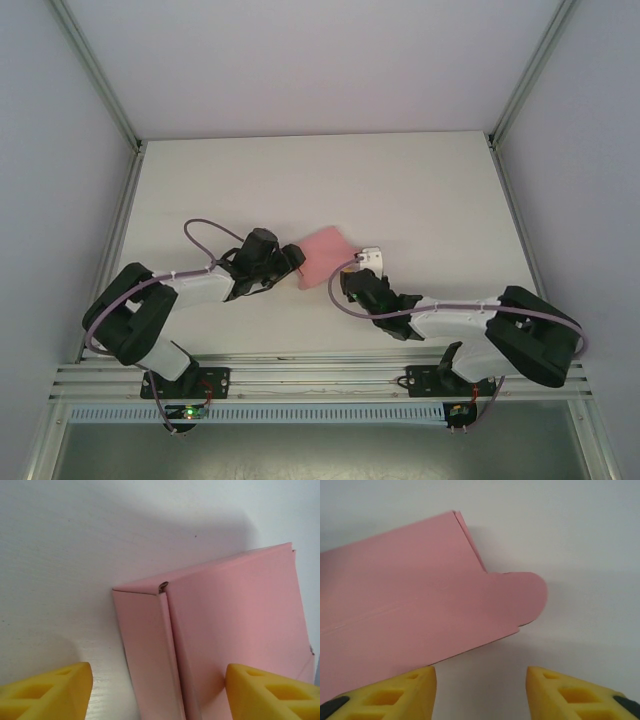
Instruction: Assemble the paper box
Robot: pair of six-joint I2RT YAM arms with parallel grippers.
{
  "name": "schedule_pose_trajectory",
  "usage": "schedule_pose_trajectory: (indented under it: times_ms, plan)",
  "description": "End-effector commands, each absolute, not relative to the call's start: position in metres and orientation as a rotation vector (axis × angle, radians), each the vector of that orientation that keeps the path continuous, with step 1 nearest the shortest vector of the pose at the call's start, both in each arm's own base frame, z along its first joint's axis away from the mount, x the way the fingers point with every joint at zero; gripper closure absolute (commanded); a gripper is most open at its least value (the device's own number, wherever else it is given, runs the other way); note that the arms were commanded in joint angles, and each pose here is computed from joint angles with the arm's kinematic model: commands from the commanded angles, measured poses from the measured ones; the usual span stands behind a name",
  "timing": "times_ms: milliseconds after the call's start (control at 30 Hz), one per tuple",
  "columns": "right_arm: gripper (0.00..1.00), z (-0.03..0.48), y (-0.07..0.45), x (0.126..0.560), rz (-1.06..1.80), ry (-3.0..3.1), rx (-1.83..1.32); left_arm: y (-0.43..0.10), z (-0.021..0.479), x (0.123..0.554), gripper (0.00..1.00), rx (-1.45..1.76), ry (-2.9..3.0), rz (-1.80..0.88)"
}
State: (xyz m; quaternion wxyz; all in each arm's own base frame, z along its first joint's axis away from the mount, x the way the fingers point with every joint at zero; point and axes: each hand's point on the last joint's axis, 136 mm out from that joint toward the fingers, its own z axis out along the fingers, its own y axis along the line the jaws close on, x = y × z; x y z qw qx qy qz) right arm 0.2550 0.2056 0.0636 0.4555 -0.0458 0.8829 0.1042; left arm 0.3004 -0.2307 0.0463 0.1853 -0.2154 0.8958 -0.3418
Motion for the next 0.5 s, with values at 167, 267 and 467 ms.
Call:
schedule_pose_trajectory:
  times_ms: [167, 267, 467]
  plan:
    - [0.21, 0.081, 0.181, 0.236, 0.214, 2.206, -0.17, -0.235, 0.037, 0.301, 0.33, -0.522, 2.569, -0.925]
    - [0.02, 0.104, 0.181, 0.244, 0.259, 2.149, -0.174, -0.234, 0.036, 0.301, 0.36, -0.499, 2.578, -0.908]
    - [0.02, 0.131, 0.185, 0.274, 0.454, 2.138, -0.138, -0.234, 0.036, 0.302, 0.4, -0.438, 2.583, -0.876]
